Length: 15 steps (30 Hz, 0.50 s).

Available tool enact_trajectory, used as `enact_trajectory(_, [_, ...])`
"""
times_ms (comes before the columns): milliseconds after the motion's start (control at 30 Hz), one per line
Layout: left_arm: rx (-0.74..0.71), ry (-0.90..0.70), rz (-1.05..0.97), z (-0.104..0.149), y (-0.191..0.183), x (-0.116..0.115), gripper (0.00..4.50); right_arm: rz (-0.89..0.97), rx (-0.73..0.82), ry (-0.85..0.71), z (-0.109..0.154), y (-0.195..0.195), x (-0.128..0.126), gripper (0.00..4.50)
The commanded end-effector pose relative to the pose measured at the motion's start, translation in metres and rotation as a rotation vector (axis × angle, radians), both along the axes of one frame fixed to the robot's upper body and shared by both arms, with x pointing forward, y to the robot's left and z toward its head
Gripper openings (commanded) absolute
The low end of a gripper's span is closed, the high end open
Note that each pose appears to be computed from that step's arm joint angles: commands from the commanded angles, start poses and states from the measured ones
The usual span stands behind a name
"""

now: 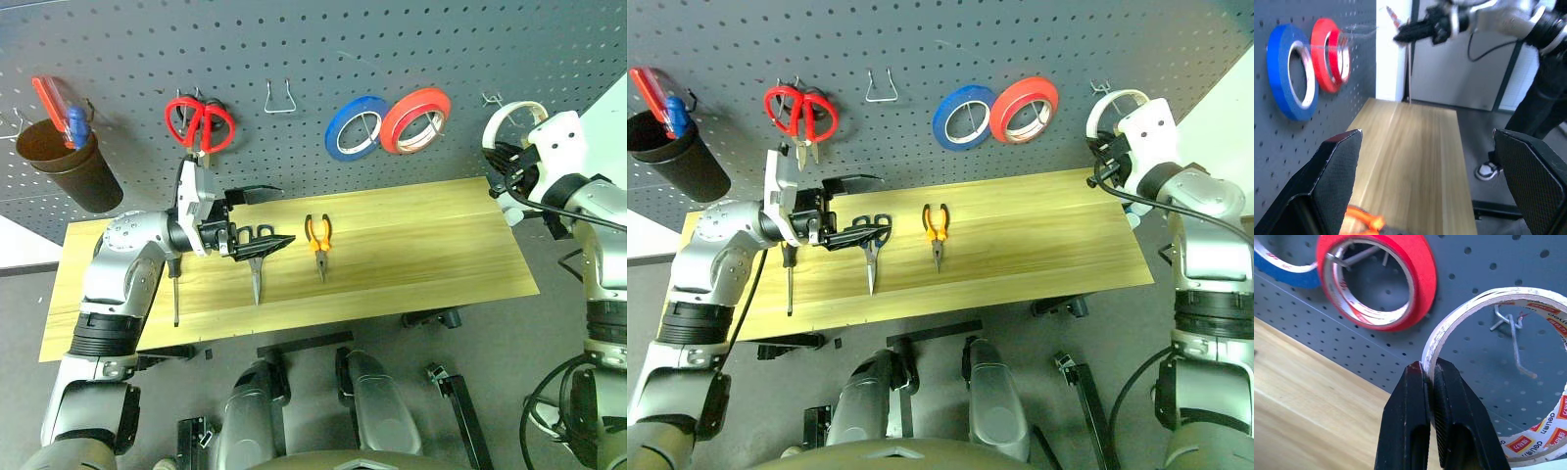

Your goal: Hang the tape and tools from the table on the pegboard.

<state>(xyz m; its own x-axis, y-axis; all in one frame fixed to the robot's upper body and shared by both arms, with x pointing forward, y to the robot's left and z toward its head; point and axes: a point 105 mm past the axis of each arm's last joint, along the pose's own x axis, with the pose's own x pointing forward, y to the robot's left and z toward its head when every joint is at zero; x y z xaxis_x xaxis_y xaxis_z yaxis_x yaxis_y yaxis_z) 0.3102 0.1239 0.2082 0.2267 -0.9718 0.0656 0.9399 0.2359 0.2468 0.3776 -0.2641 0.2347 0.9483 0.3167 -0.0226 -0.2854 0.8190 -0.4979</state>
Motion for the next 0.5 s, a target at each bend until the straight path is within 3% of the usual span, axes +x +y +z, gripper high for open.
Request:
enact_trajectory(33, [-0.003, -0.055, 0.002, 0.015, 0.003, -0.003, 4.5, -0.003, -0.025, -0.051, 0.01, 0.002, 0.008, 0.01])
enact_trajectory(433, [0.005, -0.089, 0.065, 0.015, 0.005, 0.0, 4.5, -0.104, 0.036, -0.065, 0.003, -0.002, 0.068, 0.01])
enact_trajectory(500, [0.003, -0.087, 0.072, 0.013, 0.006, -0.002, 4.5, -0.108, 0.047, -0.072, 0.004, 0.001, 0.073, 0.61])
